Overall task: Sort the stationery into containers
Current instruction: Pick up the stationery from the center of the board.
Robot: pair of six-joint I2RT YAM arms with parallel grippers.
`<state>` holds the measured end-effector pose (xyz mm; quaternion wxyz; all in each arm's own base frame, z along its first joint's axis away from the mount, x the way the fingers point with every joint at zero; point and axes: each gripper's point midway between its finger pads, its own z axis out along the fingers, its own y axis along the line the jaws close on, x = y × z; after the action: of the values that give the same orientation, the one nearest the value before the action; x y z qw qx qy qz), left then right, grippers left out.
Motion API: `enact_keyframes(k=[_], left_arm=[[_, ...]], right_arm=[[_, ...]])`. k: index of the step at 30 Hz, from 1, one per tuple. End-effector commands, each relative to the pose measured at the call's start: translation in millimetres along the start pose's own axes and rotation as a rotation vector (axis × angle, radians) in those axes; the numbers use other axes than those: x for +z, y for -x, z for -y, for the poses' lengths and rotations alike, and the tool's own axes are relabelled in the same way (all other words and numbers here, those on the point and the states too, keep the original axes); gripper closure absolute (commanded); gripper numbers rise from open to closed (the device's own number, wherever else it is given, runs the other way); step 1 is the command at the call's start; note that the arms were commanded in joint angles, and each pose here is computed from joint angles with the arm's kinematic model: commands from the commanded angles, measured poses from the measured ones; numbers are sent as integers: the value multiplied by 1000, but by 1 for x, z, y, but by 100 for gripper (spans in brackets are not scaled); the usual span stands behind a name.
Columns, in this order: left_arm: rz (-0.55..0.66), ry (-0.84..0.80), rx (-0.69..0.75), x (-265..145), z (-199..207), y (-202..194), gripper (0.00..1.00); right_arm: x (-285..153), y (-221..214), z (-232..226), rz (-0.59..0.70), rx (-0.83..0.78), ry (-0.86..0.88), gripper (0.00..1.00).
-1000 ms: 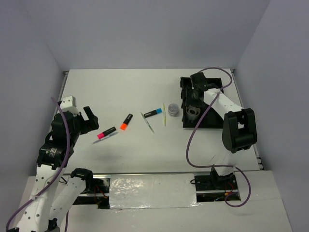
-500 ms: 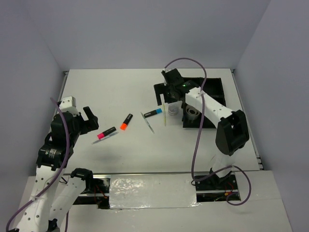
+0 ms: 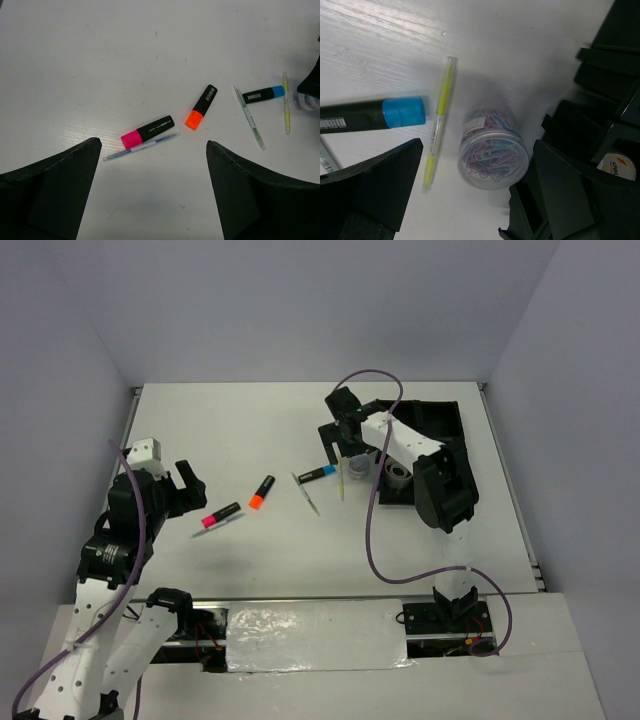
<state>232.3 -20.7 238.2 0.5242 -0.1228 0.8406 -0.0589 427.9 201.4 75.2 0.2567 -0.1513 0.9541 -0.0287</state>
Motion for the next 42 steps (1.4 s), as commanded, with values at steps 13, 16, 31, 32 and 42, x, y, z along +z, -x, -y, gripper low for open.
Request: enact_keyframes(k=[13,16,31,32,42], left_arm=[[44,-49,16,0,10,12,1],[47,-53,16,-1,11,13,1],[47,-58,18,-1,11,13,1],[49,-58,17,-2,11,13,1],[49,-58,17,-2,11,13,1]], right_arm=[[12,-15,8,-49,0,-61,0],[13,-17,7,-55,0,-52,3],[17,-32,2,-96,11,-48,27],[15,-30,1,-89,11,-45,34],[-75,39,1,172,77,59,74]])
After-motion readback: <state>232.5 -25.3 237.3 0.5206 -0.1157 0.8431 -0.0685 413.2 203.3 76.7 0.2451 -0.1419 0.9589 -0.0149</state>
